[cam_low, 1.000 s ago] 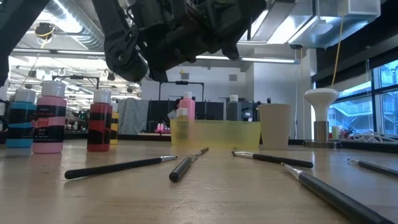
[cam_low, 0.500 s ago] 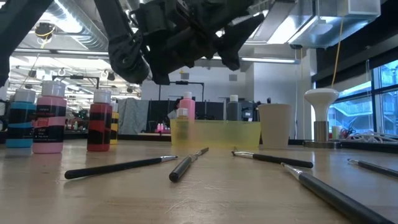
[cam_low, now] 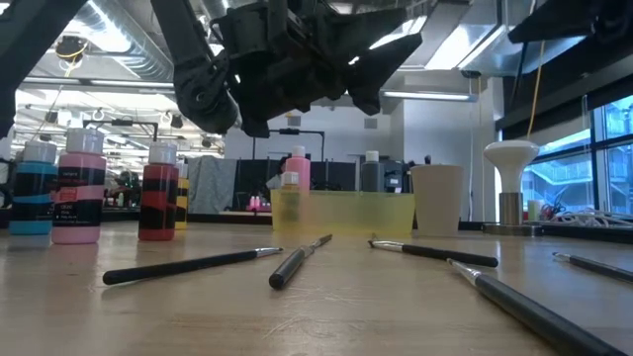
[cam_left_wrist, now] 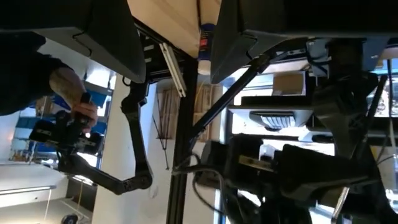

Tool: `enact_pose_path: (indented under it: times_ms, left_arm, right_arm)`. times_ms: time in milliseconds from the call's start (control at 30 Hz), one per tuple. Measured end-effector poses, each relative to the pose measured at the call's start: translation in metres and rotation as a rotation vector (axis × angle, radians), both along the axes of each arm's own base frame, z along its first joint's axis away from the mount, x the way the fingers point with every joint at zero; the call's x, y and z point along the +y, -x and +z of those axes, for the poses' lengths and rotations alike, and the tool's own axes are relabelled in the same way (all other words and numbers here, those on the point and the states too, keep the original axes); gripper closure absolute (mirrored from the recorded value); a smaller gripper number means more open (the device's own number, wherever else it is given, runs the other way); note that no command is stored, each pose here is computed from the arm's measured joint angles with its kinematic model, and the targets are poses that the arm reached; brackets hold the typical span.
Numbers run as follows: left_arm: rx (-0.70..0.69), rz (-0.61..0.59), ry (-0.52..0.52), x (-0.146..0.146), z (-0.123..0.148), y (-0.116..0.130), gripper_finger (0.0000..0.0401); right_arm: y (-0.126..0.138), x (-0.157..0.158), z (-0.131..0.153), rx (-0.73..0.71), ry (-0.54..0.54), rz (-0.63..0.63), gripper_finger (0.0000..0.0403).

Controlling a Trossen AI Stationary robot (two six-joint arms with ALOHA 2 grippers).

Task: Pick & Place Paint Supplies
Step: Put the silver paint brush into the white cup

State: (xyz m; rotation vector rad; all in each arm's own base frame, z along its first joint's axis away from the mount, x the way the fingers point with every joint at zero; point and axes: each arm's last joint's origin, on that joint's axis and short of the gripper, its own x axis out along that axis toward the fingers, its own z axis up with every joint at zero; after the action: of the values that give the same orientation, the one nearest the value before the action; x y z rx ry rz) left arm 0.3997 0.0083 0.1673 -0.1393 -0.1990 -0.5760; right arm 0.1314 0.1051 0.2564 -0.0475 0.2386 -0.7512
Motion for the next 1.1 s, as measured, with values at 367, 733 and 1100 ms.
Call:
enact_pose_path:
  times_ms: [367, 733, 1100]
  left_arm:
    - [0.009, 0.024, 0.001, 0.009, -0.001, 0.000, 0.0226]
    - [0.090, 0.048, 0.015, 0.019, -0.007, -0.001, 0.0226]
    - [0.133, -0.040, 0.037, 0.017, -0.009, 0.000, 0.0227]
  right_arm:
    - [-0.016, -0.032, -0.007, 0.035, 0.023, -0.212, 0.0385]
    - [-0.031, -0.040, -0.024, -0.017, -0.041, -0.261, 0.0385]
    - [-0.076, -0.058, -0.013, 0.142, -0.054, -0.172, 0.0385]
